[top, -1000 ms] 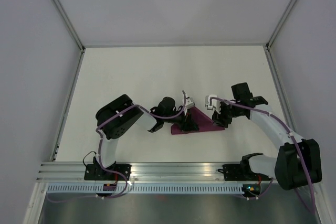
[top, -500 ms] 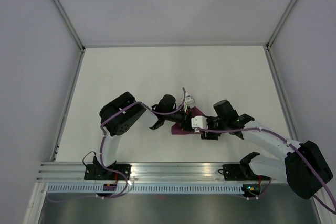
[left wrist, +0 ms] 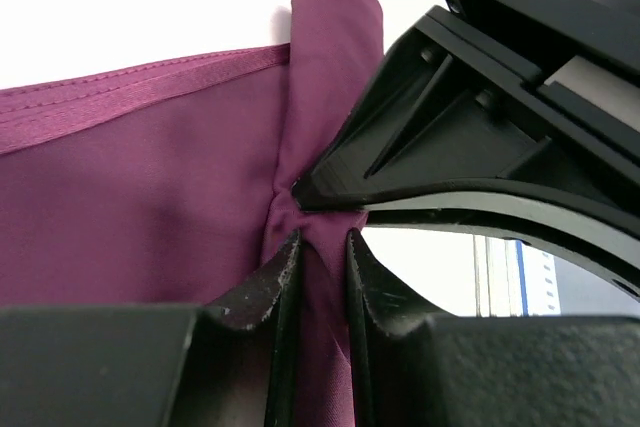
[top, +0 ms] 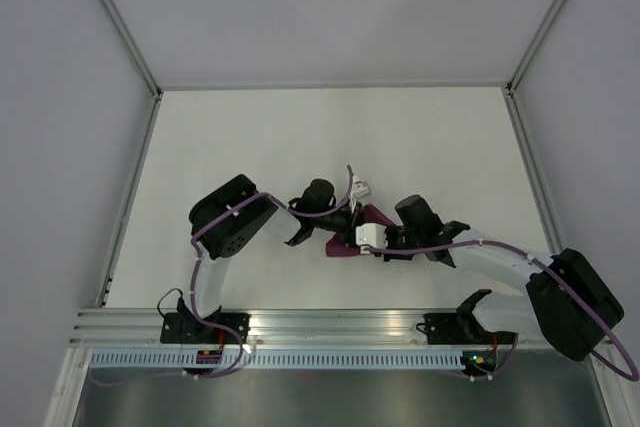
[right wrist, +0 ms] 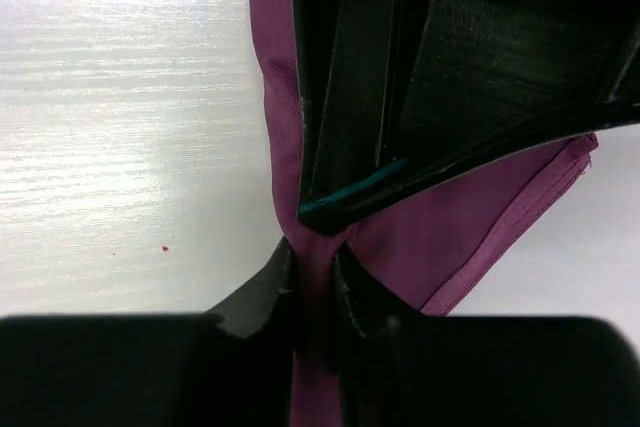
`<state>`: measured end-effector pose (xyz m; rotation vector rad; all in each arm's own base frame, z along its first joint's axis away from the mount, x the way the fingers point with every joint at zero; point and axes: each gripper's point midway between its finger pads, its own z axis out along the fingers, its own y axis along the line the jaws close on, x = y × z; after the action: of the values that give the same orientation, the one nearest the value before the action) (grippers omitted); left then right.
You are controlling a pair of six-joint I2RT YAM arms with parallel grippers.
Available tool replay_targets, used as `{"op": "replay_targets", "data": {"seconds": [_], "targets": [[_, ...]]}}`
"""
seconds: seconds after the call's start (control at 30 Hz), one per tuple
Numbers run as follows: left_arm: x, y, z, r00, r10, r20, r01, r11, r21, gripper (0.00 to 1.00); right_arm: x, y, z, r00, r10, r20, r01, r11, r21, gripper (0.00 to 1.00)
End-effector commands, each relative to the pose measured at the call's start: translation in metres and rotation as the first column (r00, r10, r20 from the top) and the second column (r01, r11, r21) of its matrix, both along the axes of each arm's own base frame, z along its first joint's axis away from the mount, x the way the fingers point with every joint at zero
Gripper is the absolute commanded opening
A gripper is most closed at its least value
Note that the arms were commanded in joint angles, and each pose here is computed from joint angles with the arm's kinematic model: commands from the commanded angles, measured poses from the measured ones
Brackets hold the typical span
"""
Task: Fold the napkin, place the utensils inside, and roll it up
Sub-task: Roll the napkin with the utensil
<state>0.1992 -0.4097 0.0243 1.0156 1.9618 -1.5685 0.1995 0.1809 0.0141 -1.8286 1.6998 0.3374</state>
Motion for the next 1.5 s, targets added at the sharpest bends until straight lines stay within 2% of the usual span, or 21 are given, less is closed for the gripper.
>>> {"op": "replay_targets", "data": {"seconds": [0.0, 0.07, 0.23, 0.37, 0.4, 0.43, 0.53, 0.63, 0.7, 0.73, 0.77, 0.87, 1.03, 1.1, 1.13, 1.27, 1.3, 1.37, 1.4, 1.47], "targets": [[-0.034, 0.039, -0.065, 0.978, 0.059, -0.2, -0.005, 0.965, 0.263, 0.26, 0.009, -0.01, -0.012, 0.999, -0.049, 0.012, 0.05, 0.997, -0.062, 0.17], [-0.029, 0.037, -0.056, 0.984, 0.066, -0.168, -0.022, 0.968, 0.249, 0.36, 0.007, -0.011, -0.016, 0.999, -0.047, -0.01, 0.046, 0.996, -0.079, 0.15], [-0.006, 0.039, -0.039, 0.989, 0.139, -0.054, -0.122, 0.963, 0.238, 0.45, -0.003, -0.01, -0.02, 0.993, -0.023, -0.115, 0.009, 0.993, -0.122, 0.08], [0.014, 0.043, -0.016, 0.977, 0.211, 0.028, -0.213, 0.956, 0.203, 0.49, -0.011, -0.009, -0.026, 0.979, -0.009, -0.203, -0.02, 0.99, -0.14, 0.07], [0.02, 0.047, -0.017, 0.967, 0.248, 0.05, -0.253, 0.944, 0.212, 0.5, -0.011, -0.009, -0.024, 0.976, -0.009, -0.219, -0.024, 0.989, -0.146, 0.07], [0.027, 0.049, -0.006, 0.959, 0.272, 0.077, -0.282, 0.941, 0.189, 0.56, -0.012, -0.008, -0.024, 0.971, -0.003, -0.24, -0.032, 0.989, -0.142, 0.07], [0.046, 0.062, 0.005, 0.92, 0.365, 0.146, -0.387, 0.905, 0.175, 0.57, -0.018, -0.007, -0.028, 0.945, 0.005, -0.326, -0.059, 0.986, -0.157, 0.06], [0.065, 0.081, 0.018, 0.856, 0.47, 0.216, -0.505, 0.849, 0.154, 0.57, -0.02, -0.006, -0.027, 0.914, 0.013, -0.406, -0.081, 0.985, -0.151, 0.05], [0.078, 0.102, 0.019, 0.785, 0.561, 0.263, -0.607, 0.782, 0.143, 0.6, -0.018, -0.007, -0.023, 0.896, 0.017, -0.444, -0.093, 0.984, -0.151, 0.05], [0.083, 0.107, 0.034, 0.753, 0.593, 0.284, -0.638, 0.764, 0.097, 0.6, -0.02, -0.009, -0.027, 0.879, 0.012, -0.477, -0.101, 0.982, -0.161, 0.05], [0.088, 0.122, 0.033, 0.7, 0.641, 0.316, -0.693, 0.715, 0.086, 0.6, -0.018, -0.007, -0.022, 0.863, 0.009, -0.505, -0.1, 0.983, -0.152, 0.05], [0.093, 0.144, 0.053, 0.605, 0.697, 0.384, -0.759, 0.651, 0.015, 0.62, -0.014, -0.007, -0.019, 0.821, 0.009, -0.57, -0.11, 0.983, -0.144, 0.05], [0.083, 0.146, 0.09, 0.561, 0.671, 0.485, -0.707, 0.693, -0.14, 0.62, 0.0, -0.007, -0.017, 0.755, -0.012, -0.656, -0.096, 0.987, -0.128, 0.05], [0.071, 0.141, 0.102, 0.516, 0.631, 0.58, -0.662, 0.723, -0.197, 0.63, 0.002, -0.007, -0.022, 0.725, -0.026, -0.688, -0.091, 0.987, -0.132, 0.05], [0.071, 0.144, 0.104, 0.477, 0.627, 0.616, -0.673, 0.711, -0.203, 0.64, 0.009, -0.006, -0.02, 0.719, -0.031, -0.694, -0.083, 0.988, -0.13, 0.05], [0.057, 0.123, 0.107, 0.416, 0.497, 0.762, -0.602, 0.778, -0.179, 0.73, 0.018, -0.005, -0.025, 0.685, -0.048, -0.727, -0.077, 0.987, -0.138, 0.05], [0.047, 0.111, 0.102, 0.427, 0.455, 0.782, -0.573, 0.805, -0.155, 0.74, 0.019, -0.005, -0.028, 0.674, -0.054, -0.737, -0.076, 0.987, -0.142, 0.05], [0.043, 0.098, 0.099, 0.401, 0.389, 0.83, -0.548, 0.828, -0.124, 0.74, 0.024, -0.002, -0.029, 0.676, -0.056, -0.735, -0.073, 0.987, -0.143, 0.04], [0.034, 0.088, 0.088, 0.416, 0.344, 0.842, -0.519, 0.85, -0.091, 0.74, 0.024, -0.003, -0.032, 0.666, -0.067, -0.743, -0.068, 0.986, -0.15, 0.04], [0.029, 0.073, 0.085, 0.406, 0.285, 0.869, -0.483, 0.874, -0.061, 0.74, 0.029, 0.0, -0.032, 0.668, -0.068, -0.741, -0.062, 0.987, -0.147, 0.04]]}}
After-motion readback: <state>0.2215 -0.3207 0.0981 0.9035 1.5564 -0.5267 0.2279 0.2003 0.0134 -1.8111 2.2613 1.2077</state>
